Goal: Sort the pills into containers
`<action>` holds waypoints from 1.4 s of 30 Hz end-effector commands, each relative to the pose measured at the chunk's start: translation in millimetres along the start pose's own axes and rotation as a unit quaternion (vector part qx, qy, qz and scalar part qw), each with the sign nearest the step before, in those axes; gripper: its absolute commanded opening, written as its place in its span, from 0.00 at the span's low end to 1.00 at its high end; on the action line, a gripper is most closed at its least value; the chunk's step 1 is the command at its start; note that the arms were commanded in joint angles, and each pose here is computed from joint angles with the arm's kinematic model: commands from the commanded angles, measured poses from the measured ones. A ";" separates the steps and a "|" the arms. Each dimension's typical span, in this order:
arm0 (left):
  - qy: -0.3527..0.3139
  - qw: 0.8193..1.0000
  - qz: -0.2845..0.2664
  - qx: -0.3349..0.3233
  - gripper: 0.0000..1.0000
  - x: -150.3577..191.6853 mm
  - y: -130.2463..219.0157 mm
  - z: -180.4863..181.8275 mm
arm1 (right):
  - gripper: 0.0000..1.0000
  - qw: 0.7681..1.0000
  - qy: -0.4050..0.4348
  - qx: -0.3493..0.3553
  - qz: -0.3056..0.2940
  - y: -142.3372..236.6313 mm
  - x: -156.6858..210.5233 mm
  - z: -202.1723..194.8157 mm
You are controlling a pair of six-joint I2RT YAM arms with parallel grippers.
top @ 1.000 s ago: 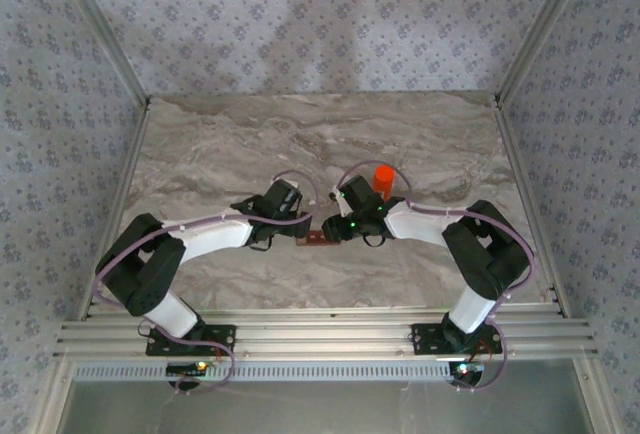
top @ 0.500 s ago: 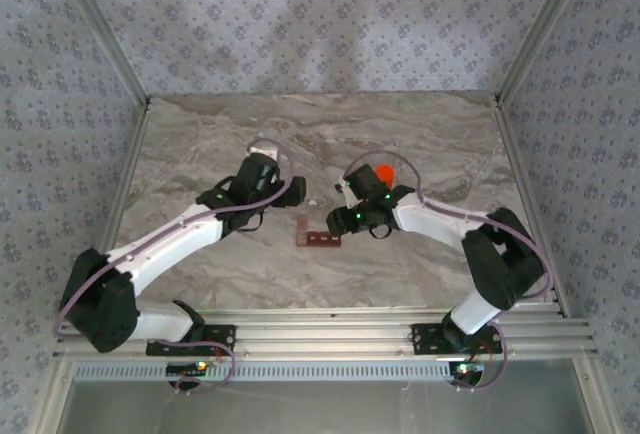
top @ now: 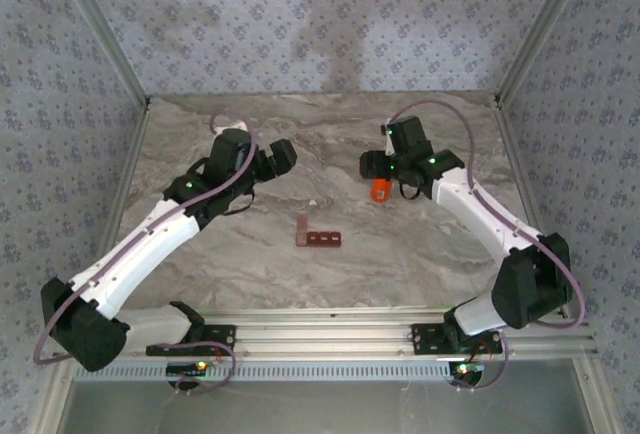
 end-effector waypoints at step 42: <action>0.086 0.996 -0.016 0.035 0.99 -21.9 43.6 -52.6 | 0.65 0.992 0.009 0.050 0.119 -78.5 37.9 -24.8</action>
Point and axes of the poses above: each hand's point on the last joint's axis, 136 mm out from that joint toward the fingers, its own y axis back along the fingers, its own z axis along the line the jaws close on, x = y × z, the point moved 3 cm from there along y, back along the fingers, and after that the axes turned 12 degrees about y, right-handed, at the moved point
